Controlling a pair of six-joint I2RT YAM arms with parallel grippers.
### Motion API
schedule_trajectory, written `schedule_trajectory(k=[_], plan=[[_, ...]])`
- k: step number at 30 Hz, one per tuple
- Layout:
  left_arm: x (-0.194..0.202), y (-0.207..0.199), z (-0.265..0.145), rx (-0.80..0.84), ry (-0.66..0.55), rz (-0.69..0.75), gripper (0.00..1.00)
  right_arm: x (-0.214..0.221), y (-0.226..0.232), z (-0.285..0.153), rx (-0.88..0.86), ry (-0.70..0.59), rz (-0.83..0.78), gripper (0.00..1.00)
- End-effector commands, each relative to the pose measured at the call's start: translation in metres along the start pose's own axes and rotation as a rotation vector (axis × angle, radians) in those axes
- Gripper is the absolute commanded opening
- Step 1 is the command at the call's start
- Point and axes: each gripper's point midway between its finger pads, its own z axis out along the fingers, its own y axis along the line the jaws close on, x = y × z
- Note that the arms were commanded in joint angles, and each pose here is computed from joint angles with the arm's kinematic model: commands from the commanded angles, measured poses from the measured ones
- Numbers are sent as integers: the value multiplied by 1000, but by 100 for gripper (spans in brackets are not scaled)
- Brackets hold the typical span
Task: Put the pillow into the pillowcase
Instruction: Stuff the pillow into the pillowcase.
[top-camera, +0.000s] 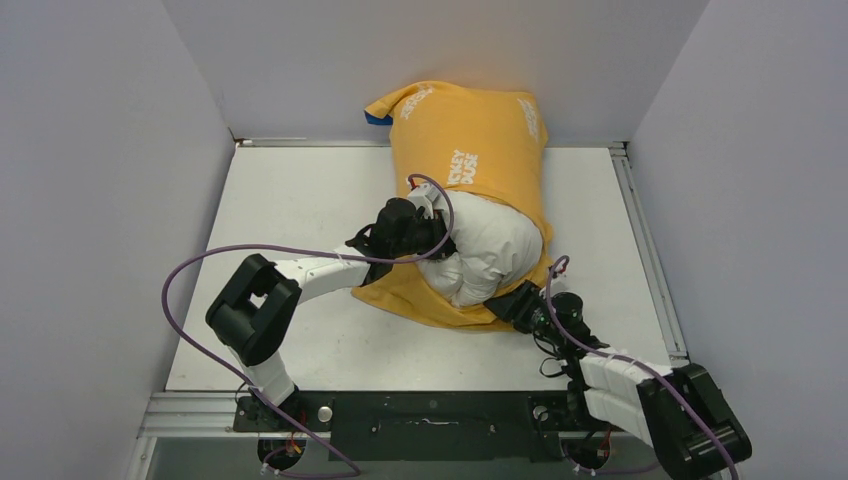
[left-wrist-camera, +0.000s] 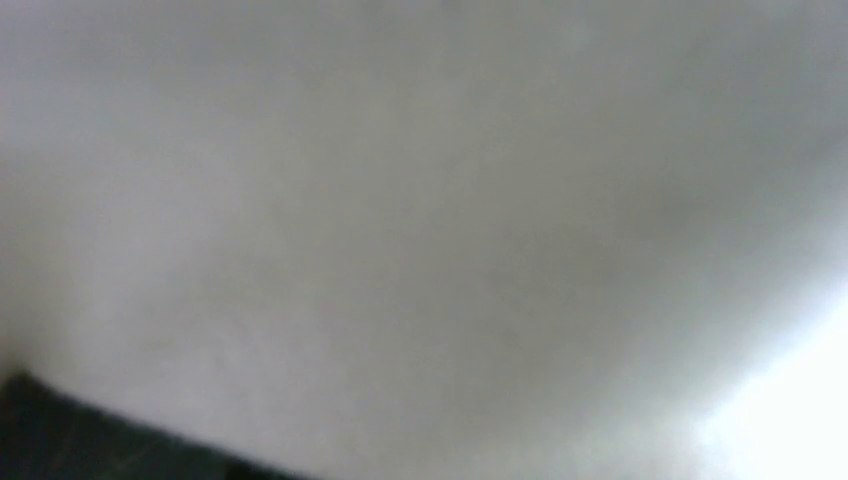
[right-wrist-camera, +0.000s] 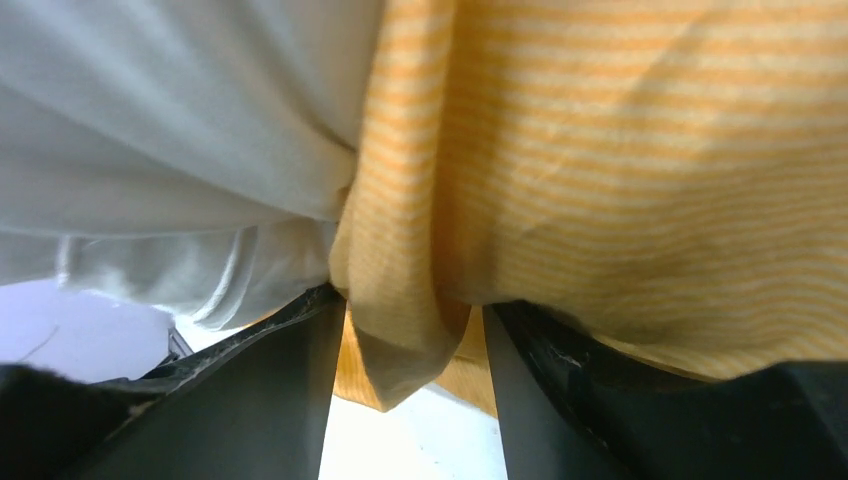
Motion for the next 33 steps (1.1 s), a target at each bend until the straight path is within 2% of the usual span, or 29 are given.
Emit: schedule_trajectory(k=[1,3,5,8,17,21,24,25,27,29,31,33], plan=[[-19,16,-2,-53,-74,5,0,-28,15,14,-38,-84,-23,47],[-20,13,-3,-44,-76,3,0,-29,-2,20,30,-92,-1,38],[-22,10,-4,-30,-83,3,0,-29,-14,23,72,-90,10,25],[-26,6,-8,-24,-100,15,0,-26,-10,23,29,-67,6,6],[-45,-2,-8,-112,-168,149,0,17,-14,-15,35,112,-78,5],[-52,13,-2,-226,-181,132,0,28,-11,-31,32,139,-59,6],[-55,26,-10,-327,-196,142,0,24,-2,-39,41,132,-39,31],[-57,30,-16,-356,-212,148,4,19,3,-41,40,126,-48,41],[-60,38,-32,-408,-246,160,26,10,13,-46,46,122,-88,63],[-58,48,-52,-465,-265,171,49,0,23,-51,57,120,-128,78],[-54,51,-71,-498,-259,182,63,-12,33,-54,64,114,-174,89],[-46,55,-91,-533,-219,190,72,-24,44,-57,68,109,-219,97]])
